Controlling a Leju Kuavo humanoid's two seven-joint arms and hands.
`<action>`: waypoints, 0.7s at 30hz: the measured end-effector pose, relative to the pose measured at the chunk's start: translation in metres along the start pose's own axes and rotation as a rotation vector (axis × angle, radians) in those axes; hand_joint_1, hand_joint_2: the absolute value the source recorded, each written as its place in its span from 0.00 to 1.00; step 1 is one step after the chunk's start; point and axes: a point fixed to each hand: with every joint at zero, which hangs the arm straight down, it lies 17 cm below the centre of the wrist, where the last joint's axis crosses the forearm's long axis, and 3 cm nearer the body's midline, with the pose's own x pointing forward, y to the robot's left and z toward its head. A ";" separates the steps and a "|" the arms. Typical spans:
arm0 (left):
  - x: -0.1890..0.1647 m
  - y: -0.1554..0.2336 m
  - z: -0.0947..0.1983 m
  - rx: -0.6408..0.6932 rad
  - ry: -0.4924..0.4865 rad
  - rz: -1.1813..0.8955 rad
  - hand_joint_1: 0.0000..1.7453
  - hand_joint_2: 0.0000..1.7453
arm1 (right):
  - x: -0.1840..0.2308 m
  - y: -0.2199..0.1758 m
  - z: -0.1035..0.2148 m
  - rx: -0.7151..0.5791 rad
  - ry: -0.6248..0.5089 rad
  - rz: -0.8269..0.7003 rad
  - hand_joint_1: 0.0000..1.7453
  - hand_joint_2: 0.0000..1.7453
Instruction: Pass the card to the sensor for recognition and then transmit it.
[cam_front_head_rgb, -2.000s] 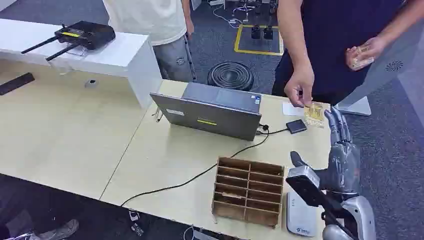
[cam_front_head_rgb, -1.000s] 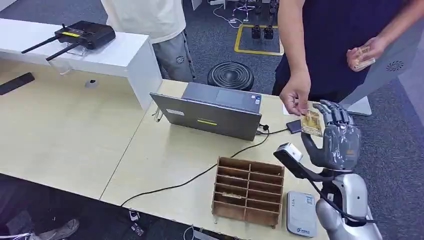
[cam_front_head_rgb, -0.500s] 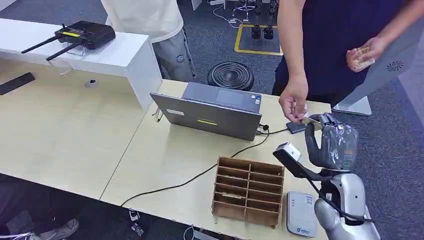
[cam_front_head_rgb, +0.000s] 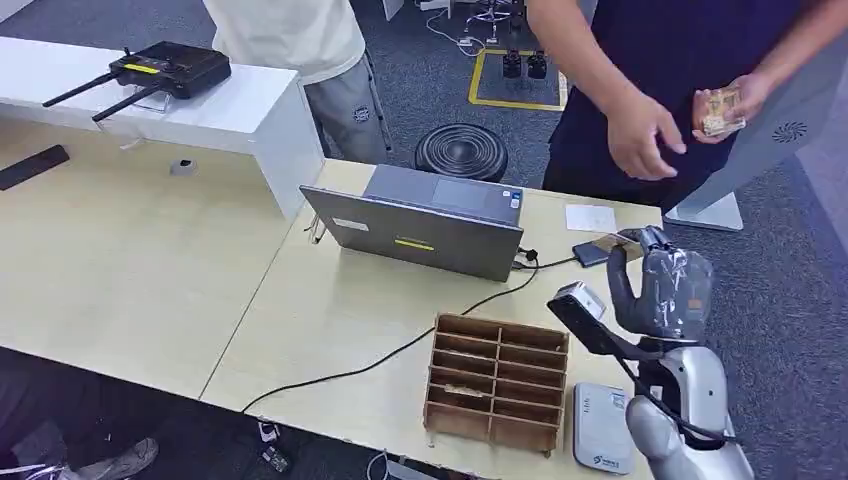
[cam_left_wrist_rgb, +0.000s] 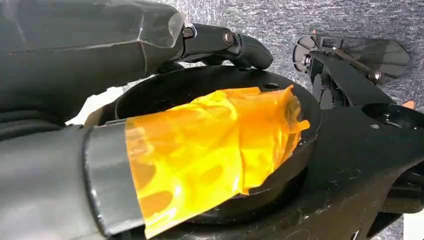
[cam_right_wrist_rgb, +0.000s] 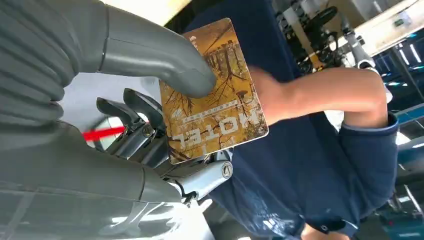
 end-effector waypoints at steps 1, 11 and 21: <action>0.000 0.000 0.000 0.000 0.000 0.000 0.00 0.00 | 0.000 0.000 0.000 0.001 0.004 -0.014 1.00 1.00; -0.001 -0.001 0.000 -0.003 0.002 0.023 0.00 0.00 | -0.002 -0.011 0.007 -0.005 0.070 -0.254 1.00 1.00; -0.003 -0.005 0.001 -0.010 -0.006 0.037 0.00 0.00 | -0.016 -0.027 0.025 -0.016 0.141 -0.497 1.00 1.00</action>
